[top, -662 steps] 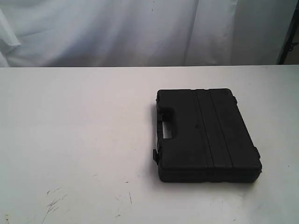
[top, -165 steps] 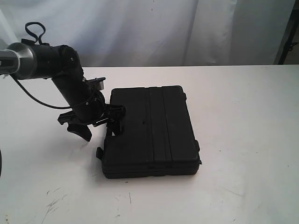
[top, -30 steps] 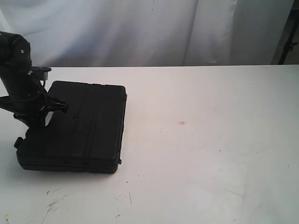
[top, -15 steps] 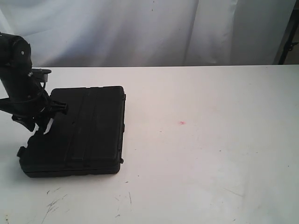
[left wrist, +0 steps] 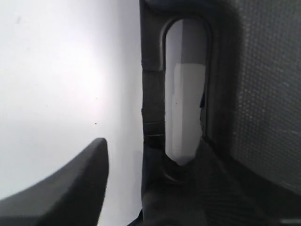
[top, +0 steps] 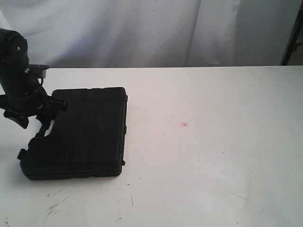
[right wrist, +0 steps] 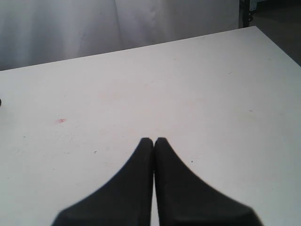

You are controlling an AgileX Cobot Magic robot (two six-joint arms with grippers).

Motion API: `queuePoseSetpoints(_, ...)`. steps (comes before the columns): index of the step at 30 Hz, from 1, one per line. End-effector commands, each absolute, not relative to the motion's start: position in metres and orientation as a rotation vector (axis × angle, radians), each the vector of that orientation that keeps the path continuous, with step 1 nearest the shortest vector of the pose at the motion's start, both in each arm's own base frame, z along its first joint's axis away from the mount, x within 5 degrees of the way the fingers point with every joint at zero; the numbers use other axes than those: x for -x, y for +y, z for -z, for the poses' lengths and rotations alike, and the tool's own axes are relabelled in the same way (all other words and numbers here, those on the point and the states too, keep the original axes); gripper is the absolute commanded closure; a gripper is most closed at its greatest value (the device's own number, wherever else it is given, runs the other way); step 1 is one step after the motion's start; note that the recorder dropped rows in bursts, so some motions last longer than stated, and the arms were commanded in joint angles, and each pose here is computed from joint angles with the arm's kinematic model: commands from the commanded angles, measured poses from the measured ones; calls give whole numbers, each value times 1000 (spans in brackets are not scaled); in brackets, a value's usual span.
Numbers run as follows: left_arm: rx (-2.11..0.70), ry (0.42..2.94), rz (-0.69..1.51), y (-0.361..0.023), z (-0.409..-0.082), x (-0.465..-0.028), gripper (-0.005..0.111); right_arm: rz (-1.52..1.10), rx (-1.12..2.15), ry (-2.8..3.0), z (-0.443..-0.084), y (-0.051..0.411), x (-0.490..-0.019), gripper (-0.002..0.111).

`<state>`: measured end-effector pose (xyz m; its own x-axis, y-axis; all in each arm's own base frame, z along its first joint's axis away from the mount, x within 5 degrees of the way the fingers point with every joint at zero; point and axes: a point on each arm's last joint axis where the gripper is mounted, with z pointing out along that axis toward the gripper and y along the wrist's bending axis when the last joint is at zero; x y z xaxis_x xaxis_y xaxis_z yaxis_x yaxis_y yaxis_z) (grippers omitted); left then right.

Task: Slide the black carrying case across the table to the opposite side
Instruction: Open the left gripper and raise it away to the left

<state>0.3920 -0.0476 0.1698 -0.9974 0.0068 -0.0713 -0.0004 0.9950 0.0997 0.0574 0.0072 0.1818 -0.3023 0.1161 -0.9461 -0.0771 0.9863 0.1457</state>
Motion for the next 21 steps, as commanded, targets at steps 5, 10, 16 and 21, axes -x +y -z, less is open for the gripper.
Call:
queuePoseSetpoints(5, -7, 2862, -118, -47, -238, -382, 106, -185, -33, 1860, -181, 7, -57, 108)
queuePoseSetpoints(10, 15, 2728, -50, -46, -274, -366, 107, -185, -33, 1860, -181, 7, -57, 108)
queuePoseSetpoints(16, 41, 2449, 124, -46, -305, -318, 107, -185, -33, 1860, -181, 7, -57, 108)
queuePoseSetpoints(21, 7, 2236, 150, -38, -317, -262, 107, -185, -33, 1860, -181, 7, -57, 108)
